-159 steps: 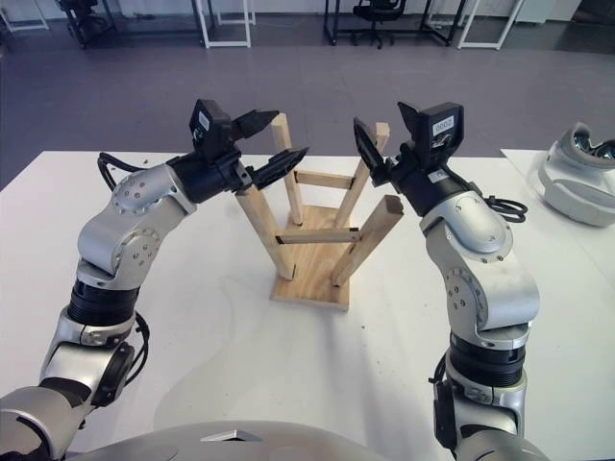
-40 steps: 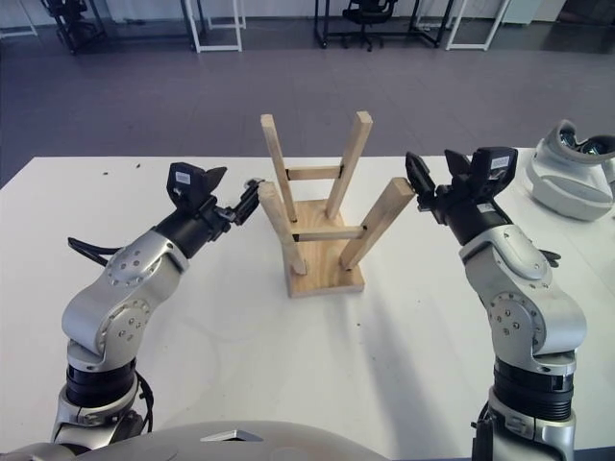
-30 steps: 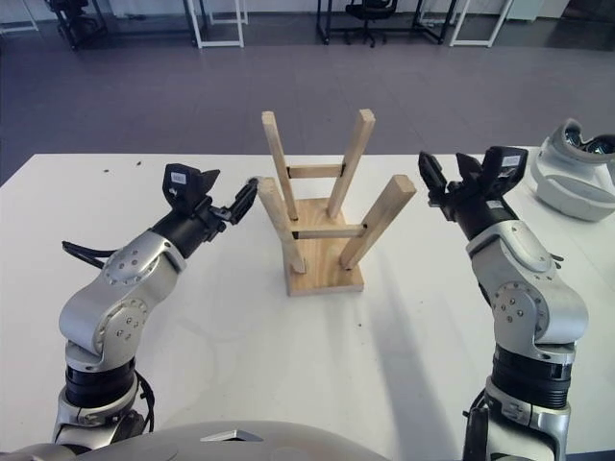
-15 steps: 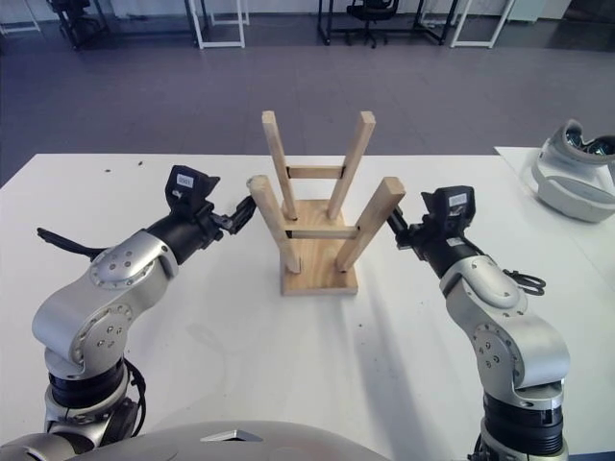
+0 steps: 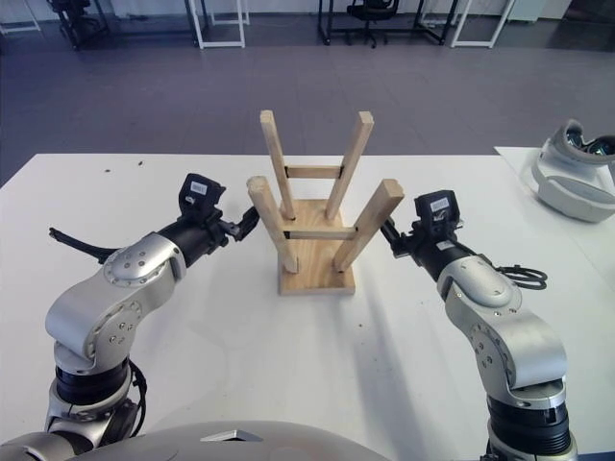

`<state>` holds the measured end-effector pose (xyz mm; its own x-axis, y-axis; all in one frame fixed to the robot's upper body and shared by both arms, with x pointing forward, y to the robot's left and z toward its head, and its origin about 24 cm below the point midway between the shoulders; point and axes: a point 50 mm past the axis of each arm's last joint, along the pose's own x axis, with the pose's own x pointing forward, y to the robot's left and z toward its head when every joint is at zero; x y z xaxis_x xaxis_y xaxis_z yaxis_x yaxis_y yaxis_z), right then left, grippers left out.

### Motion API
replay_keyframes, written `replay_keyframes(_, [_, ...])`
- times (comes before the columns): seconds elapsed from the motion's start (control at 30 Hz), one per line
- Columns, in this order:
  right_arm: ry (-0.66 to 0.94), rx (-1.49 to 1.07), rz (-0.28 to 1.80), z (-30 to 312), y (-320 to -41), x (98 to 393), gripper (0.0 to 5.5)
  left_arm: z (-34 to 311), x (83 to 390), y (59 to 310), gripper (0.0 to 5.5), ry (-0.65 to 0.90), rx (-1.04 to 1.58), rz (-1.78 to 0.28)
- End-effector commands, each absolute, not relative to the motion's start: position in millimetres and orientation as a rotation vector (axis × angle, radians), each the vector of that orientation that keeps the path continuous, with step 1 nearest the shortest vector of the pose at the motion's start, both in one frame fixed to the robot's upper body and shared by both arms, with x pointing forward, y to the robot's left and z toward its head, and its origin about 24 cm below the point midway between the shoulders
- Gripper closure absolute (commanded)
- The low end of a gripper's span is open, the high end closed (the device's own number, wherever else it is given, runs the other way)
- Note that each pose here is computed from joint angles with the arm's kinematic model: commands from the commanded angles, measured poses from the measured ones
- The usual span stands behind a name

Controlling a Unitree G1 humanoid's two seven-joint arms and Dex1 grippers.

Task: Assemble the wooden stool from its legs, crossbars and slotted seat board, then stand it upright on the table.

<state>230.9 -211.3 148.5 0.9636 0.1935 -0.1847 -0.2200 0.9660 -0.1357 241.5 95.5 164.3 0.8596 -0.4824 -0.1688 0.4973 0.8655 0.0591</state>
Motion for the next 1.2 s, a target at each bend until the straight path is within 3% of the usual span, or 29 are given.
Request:
replay_keyframes(0.03, [0.189, -0.109, 0.31, 139, -201, 232, 1.99, 139, 235, 90, 1.45, 0.243, 0.096, -0.651])
replay_keyframes(0.2, [0.193, -0.047, 0.223, 125, -221, 234, 1.99, 115, 238, 107, 1.45, 0.296, 0.133, -0.604])
replay_keyframes(0.3, [0.047, 0.004, 0.221, 148, -226, 242, 1.99, 132, 259, 134, 1.45, 0.176, 0.18, -0.502])
replay_keyframes(0.4, [-0.209, 0.056, 0.278, 205, -231, 259, 1.99, 211, 290, 152, 1.45, -0.169, 0.063, -0.483])
replay_keyframes(0.47, [-0.414, 0.121, 0.411, 261, -227, 263, 1.99, 281, 291, 137, 1.45, -0.408, -0.112, -0.64])
replay_keyframes(0.53, [-0.514, 0.178, 0.543, 294, -216, 260, 1.99, 307, 284, 117, 1.45, -0.475, -0.156, -0.785])
replay_keyframes(0.63, [-0.407, 0.196, 0.655, 280, -192, 264, 1.99, 283, 286, 89, 1.45, -0.384, -0.142, -0.882])
replay_keyframes(0.73, [-0.054, 0.245, 0.599, 203, -186, 276, 1.99, 225, 282, 58, 1.45, -0.218, -0.128, -0.963])
replay_keyframes(0.8, [0.122, 0.252, 0.541, 161, -183, 275, 1.99, 173, 290, 52, 1.45, -0.078, -0.105, -0.963])
replay_keyframes(0.87, [0.161, 0.262, 0.533, 151, -180, 274, 1.99, 146, 298, 55, 1.45, 0.003, -0.099, -0.937])
replay_keyframes(0.9, [0.113, 0.269, 0.542, 162, -179, 278, 1.99, 146, 296, 51, 1.45, -0.022, -0.081, -0.963])
replay_keyframes(1.07, [-0.076, 0.268, 0.581, 202, -176, 282, 1.99, 196, 312, 60, 1.45, -0.226, -0.131, -0.958])
replay_keyframes(1.2, [-0.389, 0.298, 0.627, 274, -183, 279, 1.99, 296, 310, 91, 1.45, -0.483, -0.226, -0.993])
